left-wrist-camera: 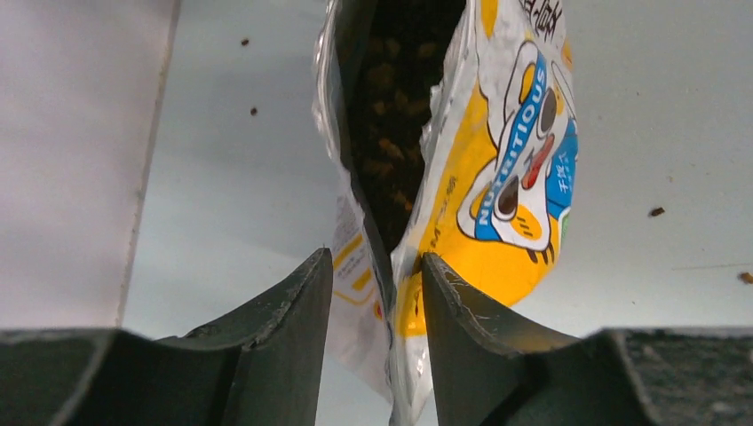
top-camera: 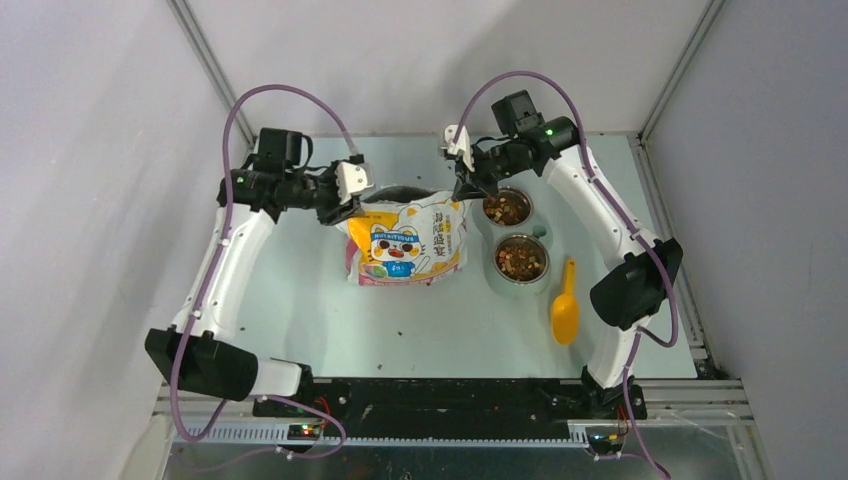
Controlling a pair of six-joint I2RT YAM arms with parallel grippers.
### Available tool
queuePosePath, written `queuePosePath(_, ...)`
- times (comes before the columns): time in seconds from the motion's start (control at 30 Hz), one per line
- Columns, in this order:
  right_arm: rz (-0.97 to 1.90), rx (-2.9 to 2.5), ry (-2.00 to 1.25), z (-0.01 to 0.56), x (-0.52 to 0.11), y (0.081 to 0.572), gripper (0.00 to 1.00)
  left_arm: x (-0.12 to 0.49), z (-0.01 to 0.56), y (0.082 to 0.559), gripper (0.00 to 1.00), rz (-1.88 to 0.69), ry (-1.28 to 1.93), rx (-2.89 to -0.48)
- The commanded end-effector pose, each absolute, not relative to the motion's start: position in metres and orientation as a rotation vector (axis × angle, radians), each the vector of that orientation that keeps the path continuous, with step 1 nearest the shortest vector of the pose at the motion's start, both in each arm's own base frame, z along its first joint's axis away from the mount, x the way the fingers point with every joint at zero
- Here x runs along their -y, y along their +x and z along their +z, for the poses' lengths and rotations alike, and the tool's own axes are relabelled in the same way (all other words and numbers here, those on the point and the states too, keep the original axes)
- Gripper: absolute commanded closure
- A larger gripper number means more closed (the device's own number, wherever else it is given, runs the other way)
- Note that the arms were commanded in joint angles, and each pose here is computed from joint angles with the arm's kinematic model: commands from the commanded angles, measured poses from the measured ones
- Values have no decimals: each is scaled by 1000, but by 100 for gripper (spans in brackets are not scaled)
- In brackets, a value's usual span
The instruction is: Serve the pet food
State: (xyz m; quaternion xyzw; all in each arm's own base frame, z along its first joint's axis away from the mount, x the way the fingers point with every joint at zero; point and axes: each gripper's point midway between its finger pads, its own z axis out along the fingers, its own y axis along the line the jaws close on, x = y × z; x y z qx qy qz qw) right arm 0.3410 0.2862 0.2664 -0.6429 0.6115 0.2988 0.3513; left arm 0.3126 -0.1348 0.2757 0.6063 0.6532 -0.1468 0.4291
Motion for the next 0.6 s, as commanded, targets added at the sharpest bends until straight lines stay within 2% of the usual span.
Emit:
queuePosePath(0.0,665,-1477,-1630,306,-284,354,100,148,286,326,54,-346,1480,-1583)
queuePosePath(0.07,658,-1474,-1632,306,-283,354,100,147,283,330,61,-333,1484,-1596)
queuePosePath(0.1,656,-1475,-1633,306,-282,354,100,146,282,330,71,-326,1489,-1604)
queuePosePath(0.13,656,-1478,-1632,305,-281,354,100,144,281,329,77,-322,1503,-1608)
queuePosePath(0.17,655,-1478,-1631,306,-280,353,100,143,280,328,89,-322,1509,-1612)
queuePosePath(0.23,653,-1486,-1628,304,-278,354,100,139,283,324,98,-335,1513,-1611)
queuePosePath(0.57,674,-1445,-1597,305,-284,355,100,120,292,313,100,-385,1426,-1659)
